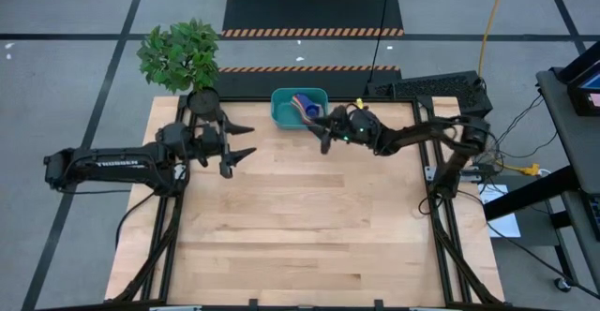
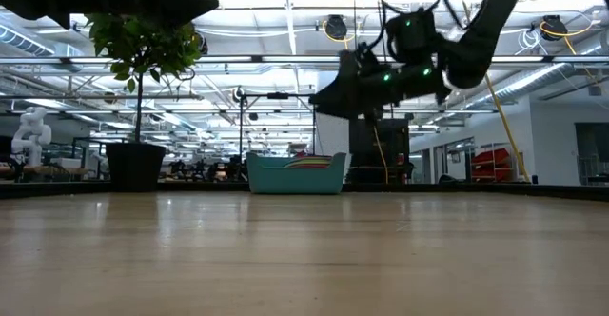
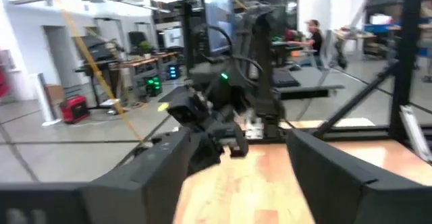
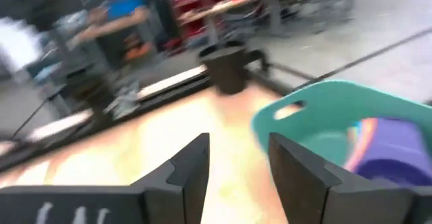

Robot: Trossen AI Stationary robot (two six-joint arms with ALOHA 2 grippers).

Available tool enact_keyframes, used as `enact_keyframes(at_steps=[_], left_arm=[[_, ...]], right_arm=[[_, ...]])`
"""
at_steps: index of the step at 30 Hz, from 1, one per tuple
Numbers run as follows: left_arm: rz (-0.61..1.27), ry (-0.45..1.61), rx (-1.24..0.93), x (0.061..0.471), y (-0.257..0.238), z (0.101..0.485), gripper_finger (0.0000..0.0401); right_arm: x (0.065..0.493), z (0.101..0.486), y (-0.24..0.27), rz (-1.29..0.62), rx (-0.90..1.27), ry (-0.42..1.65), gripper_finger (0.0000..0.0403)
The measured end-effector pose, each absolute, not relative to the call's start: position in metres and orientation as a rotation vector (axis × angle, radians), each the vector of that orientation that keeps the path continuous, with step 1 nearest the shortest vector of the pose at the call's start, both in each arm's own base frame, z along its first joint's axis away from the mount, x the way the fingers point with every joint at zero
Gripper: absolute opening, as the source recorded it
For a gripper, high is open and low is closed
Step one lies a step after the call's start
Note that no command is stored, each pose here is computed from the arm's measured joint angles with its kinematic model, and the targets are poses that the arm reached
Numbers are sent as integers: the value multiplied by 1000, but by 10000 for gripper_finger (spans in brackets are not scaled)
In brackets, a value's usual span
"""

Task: Nest measuring cups in basket
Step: Return to Home Position

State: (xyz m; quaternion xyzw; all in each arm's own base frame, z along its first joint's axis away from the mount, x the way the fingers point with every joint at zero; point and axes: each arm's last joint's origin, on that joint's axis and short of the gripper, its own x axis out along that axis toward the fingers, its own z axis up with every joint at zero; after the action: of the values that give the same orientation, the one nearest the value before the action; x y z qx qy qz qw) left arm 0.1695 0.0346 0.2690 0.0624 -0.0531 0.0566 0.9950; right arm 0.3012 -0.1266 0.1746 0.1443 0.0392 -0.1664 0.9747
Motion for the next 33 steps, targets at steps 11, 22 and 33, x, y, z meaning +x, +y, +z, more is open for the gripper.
enact_keyframes(at_steps=[11, 22, 33], left_arm=[[109, -2, 50, 171, 31, 259, 11], [79, 106, 0, 173, 16, 248, 7], [181, 207, 11, 169, 6, 223, 8]], right_arm=[[253, 201, -72, -200, 114, 105, 9], [201, 168, -13, -151, -65, 113, 1], [159, 155, -2, -98, -94, 22, 0]])
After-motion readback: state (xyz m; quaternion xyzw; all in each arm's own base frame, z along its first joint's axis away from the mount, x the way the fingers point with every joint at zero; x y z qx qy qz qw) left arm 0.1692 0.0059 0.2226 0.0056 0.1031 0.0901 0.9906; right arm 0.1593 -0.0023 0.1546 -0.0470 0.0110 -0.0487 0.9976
